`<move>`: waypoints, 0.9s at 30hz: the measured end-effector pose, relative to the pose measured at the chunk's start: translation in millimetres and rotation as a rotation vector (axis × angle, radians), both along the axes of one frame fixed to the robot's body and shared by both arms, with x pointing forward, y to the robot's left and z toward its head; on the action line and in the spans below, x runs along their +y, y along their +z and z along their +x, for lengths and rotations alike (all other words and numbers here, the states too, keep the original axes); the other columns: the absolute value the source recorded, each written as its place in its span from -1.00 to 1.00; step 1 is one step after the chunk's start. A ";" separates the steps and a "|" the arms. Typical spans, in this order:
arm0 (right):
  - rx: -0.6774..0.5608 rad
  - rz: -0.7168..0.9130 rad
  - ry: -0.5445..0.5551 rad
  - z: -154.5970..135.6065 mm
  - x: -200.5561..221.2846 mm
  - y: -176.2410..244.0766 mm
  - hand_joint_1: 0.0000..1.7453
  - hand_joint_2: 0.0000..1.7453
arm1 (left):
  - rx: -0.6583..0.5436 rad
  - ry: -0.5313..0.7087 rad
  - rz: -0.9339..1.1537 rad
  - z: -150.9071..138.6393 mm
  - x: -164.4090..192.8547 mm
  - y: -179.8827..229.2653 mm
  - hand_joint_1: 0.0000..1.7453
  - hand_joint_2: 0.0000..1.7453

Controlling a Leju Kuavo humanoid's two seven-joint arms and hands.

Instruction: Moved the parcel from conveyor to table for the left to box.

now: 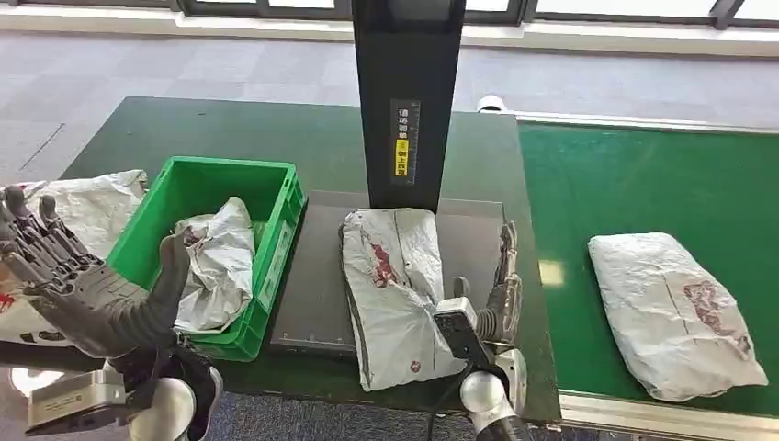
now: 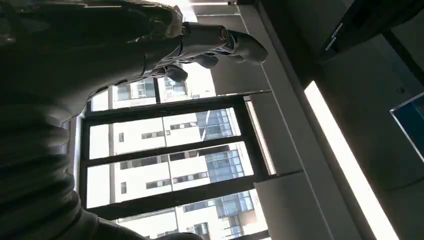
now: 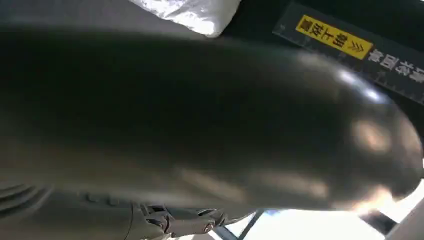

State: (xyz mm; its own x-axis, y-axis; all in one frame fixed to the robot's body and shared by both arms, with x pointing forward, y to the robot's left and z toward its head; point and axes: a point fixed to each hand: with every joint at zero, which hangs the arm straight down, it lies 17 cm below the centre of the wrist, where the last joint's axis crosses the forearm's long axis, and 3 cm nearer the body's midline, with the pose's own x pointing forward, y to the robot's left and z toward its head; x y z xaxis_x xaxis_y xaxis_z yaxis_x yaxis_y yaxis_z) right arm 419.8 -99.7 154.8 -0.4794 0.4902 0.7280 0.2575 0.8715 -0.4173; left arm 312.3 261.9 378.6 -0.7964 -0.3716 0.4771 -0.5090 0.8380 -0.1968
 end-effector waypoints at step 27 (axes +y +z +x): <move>-0.714 -0.023 -0.399 -121.6 -134.5 242.6 -1.00 1.00 | 0.431 -0.346 0.507 137.6 -182.7 -93.3 -1.00 1.00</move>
